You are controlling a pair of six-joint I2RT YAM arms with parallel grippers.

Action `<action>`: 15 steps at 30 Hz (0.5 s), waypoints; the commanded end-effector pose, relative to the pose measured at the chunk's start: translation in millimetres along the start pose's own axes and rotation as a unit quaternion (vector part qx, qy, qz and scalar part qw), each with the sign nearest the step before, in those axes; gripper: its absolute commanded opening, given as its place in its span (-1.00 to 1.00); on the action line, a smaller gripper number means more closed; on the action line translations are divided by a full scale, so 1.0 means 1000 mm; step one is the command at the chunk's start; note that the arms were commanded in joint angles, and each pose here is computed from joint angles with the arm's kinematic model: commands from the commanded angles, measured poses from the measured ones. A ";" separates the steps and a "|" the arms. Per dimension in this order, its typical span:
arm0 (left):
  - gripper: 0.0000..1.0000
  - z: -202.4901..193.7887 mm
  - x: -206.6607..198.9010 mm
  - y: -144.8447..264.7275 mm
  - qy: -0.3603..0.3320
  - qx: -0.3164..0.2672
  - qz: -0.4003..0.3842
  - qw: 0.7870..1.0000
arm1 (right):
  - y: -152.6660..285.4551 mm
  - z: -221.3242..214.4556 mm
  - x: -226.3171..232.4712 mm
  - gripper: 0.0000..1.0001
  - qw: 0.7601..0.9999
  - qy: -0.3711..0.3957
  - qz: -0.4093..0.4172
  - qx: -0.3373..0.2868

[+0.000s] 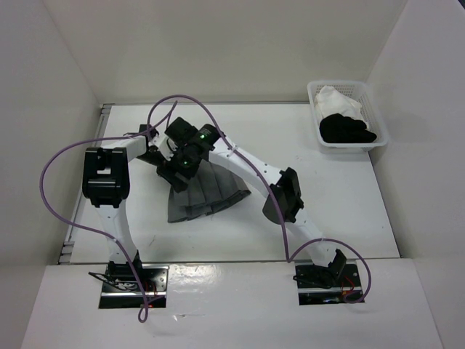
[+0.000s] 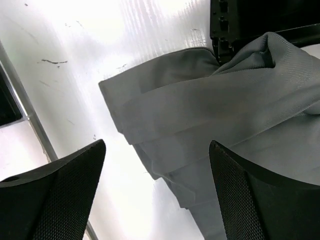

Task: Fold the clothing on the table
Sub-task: Fold the skirt

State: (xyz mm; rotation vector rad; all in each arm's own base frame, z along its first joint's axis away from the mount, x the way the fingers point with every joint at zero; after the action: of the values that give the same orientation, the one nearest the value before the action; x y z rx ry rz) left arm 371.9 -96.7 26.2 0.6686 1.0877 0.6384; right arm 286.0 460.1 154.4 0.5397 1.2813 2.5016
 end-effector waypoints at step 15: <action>0.91 -0.002 0.008 0.158 -0.036 -0.103 0.141 0.984 | 0.150 -0.036 -0.086 0.79 0.994 0.021 -0.079 -0.070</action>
State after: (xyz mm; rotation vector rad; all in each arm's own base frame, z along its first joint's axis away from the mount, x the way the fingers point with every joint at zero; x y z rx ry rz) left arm 364.0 0.5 96.7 0.6414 0.9804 0.8861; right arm 312.7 351.6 210.0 0.4278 1.2346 2.4721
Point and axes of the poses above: each gripper's point midway between its finger pads, its own y axis back along the fingers, its own x axis along the line the jaws close on, z = x × y, the point moved 1 cm from there along y, back along the fingers, and after that the axes turned 7 degrees about -y, right-handed, at the moved point
